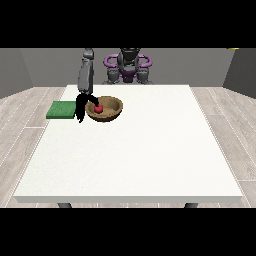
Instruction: Pick the cup and pour the ball into the bowl, then pick the bowl and place it on the pad
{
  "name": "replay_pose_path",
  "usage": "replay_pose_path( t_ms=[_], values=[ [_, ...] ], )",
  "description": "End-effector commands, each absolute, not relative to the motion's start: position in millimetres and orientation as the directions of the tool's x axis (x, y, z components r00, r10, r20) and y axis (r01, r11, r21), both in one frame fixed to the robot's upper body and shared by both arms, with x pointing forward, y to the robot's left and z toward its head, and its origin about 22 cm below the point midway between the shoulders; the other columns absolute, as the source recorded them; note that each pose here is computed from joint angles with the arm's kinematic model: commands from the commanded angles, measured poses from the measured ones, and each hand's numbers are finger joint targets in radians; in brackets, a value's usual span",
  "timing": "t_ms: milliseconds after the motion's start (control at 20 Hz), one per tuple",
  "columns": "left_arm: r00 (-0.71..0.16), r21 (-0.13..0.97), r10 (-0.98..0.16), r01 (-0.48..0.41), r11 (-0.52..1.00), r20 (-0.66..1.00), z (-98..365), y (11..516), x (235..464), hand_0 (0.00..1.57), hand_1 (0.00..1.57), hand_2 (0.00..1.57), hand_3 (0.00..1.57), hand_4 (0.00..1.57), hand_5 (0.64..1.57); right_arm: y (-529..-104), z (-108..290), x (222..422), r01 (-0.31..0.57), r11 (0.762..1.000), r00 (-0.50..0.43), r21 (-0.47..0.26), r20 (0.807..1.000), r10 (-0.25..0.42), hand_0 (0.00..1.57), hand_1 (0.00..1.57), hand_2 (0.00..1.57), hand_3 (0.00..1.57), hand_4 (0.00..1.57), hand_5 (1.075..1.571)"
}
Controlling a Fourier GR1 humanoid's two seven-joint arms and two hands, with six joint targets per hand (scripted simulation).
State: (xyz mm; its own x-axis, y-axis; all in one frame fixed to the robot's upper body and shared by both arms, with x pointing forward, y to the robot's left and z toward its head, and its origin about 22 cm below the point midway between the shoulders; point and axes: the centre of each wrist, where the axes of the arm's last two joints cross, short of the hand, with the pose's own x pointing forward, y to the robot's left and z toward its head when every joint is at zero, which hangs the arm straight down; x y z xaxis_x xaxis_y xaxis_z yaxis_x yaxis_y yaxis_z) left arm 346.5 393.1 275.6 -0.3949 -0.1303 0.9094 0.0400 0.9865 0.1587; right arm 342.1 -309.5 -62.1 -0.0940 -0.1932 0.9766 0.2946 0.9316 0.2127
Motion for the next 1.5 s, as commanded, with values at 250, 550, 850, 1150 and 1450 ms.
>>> replay_pose_path(
  t_ms=[250,550,850,1150,1450],
  values=[
    [-0.459,0.146,-0.101,0.063,0.987,0.883,292,399,338,0.0,0.0,0.0,0.0,1.07,1.523,-354,-96,293,0.481,0.873,0.194,-0.077,0.981,-0.02,1.57,1.57,1.57,1.57,0.9,1.495],
    [-0.388,0.138,-0.108,0.049,0.989,0.915,272,404,347,0.0,0.0,0.0,0.0,1.17,1.531,-355,-61,322,0.482,0.854,0.23,-0.194,0.969,0.09,1.57,1.57,1.57,1.24,1.0,1.546],
    [-0.312,0.1,-0.103,-0.027,0.995,0.945,251,448,339,0.0,0.0,0.0,0.0,1.2,1.534,-394,19,356,0.44,0.849,0.315,-0.292,0.936,0.158,1.57,1.57,1.57,1.04,1.03,1.556],
    [-0.274,0.109,-0.132,-0.099,0.989,0.952,235,473,328,0.0,0.0,0.0,0.0,1.2,1.54,-416,68,367,0.363,0.858,0.344,-0.364,0.908,0.24,1.57,1.57,1.57,0.72,1.05,1.563],
    [-0.275,0.091,-0.12,-0.116,0.989,0.954,207,477,321,0.0,0.0,0.0,0.0,1.21,1.545,-457,95,353,0.388,0.855,0.356,-0.345,0.912,0.206,1.57,1.57,1.57,0.57,1.09,1.564]
  ],
)
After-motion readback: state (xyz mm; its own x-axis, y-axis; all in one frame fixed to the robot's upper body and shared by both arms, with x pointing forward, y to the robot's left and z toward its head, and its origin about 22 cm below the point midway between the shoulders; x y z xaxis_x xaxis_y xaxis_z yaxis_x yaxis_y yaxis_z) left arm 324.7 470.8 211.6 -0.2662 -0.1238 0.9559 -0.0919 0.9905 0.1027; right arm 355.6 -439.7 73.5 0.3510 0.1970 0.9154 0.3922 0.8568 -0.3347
